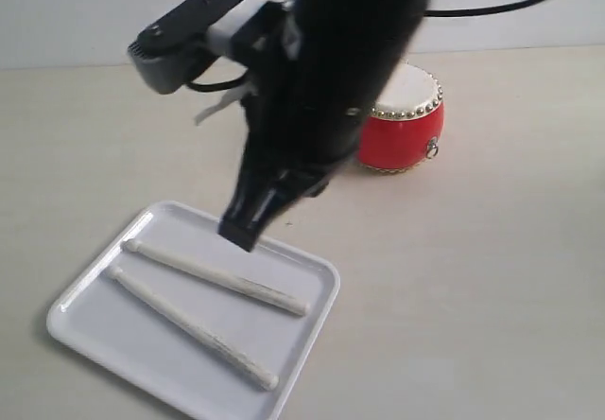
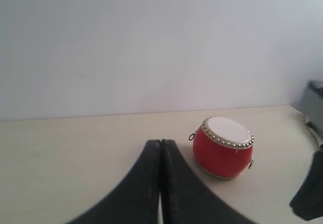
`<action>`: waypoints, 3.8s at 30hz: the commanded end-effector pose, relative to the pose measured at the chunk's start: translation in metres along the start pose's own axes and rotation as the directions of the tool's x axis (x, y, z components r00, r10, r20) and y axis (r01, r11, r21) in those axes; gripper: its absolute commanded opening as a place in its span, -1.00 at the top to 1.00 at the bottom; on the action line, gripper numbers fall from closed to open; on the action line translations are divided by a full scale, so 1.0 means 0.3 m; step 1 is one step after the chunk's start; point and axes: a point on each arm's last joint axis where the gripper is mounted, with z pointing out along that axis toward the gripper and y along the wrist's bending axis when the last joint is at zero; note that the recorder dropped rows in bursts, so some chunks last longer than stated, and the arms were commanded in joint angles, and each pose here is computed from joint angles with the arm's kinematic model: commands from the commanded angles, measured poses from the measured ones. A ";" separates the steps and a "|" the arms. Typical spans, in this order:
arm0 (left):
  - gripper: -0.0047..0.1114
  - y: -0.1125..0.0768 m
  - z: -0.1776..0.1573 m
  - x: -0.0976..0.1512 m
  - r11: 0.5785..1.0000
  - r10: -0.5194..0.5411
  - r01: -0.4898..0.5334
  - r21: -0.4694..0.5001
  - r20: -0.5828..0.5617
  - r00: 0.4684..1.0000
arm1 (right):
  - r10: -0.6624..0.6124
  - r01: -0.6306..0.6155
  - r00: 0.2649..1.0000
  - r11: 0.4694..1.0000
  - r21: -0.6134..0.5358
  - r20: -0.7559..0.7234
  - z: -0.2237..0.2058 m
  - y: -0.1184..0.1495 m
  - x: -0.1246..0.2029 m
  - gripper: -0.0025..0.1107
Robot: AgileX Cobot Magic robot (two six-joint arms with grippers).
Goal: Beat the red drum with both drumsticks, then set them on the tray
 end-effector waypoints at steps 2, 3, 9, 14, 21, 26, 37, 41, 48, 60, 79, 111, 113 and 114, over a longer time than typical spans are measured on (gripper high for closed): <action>0.92 -0.012 -0.001 0.000 0.999 -0.011 0.012 0.034 -0.015 1.000 | -0.016 0.002 0.979 0.998 0.067 0.202 -0.114 0.048 0.260 0.96; 0.92 -0.013 -0.001 0.004 0.999 -0.016 0.017 0.040 -0.019 1.000 | -0.012 -0.007 0.969 0.997 0.076 0.246 -0.121 0.059 0.314 0.96; 0.92 -0.016 0.012 0.072 0.979 -0.176 0.180 0.091 -0.053 0.983 | -0.039 -0.027 0.880 0.991 0.132 0.474 -0.132 0.103 0.546 0.96; 0.92 -0.011 0.016 0.101 0.975 -0.196 0.203 0.086 -0.076 0.978 | -0.052 -0.037 0.829 0.988 0.147 0.557 -0.166 0.122 0.626 0.96; 0.92 -0.012 0.015 0.102 0.977 -0.190 0.196 0.087 -0.077 0.979 | -0.072 -0.047 0.760 0.985 0.165 0.646 -0.236 0.135 0.668 0.96; 0.92 -0.012 0.015 0.102 0.977 -0.190 0.196 0.087 -0.077 0.979 | -0.076 -0.049 0.746 0.984 0.168 0.662 -0.247 0.137 0.676 0.96; 0.92 -0.018 0.005 0.100 0.979 -0.169 0.175 0.100 -0.066 0.983 | -0.076 -0.050 0.745 0.984 0.169 0.663 -0.248 0.137 0.675 0.96; 0.92 -0.034 -0.060 0.078 0.995 -0.024 0.018 0.097 0.058 0.998 | -0.076 -0.050 0.744 0.984 0.169 0.664 -0.248 0.137 0.675 0.96; 0.92 0.013 -0.146 0.150 0.964 0.253 -0.222 -0.149 0.245 0.936 | -0.076 -0.050 0.744 0.984 0.169 0.664 -0.248 0.137 0.675 0.96; 0.92 0.101 -0.108 0.286 0.939 0.215 -0.159 -0.304 0.160 0.963 | -0.078 -0.049 0.744 0.984 0.171 0.664 -0.248 0.137 0.675 0.96; 0.92 0.121 -0.108 0.306 0.885 0.340 -0.284 -0.370 0.094 0.936 | -0.075 -0.051 0.743 0.985 0.167 0.665 -0.248 0.137 0.675 0.96; 0.92 0.122 -0.107 0.312 0.938 0.133 -0.074 -0.339 0.153 0.979 | -0.053 -0.060 0.740 0.988 0.144 0.670 -0.248 0.141 0.674 0.96; 0.92 0.122 -0.107 0.312 0.938 0.133 -0.074 -0.339 0.153 0.979 | -0.053 -0.060 0.740 0.988 0.144 0.670 -0.248 0.141 0.674 0.96; 0.92 0.122 -0.107 0.312 0.938 0.133 -0.074 -0.339 0.153 0.979 | -0.053 -0.060 0.740 0.988 0.144 0.670 -0.248 0.141 0.674 0.96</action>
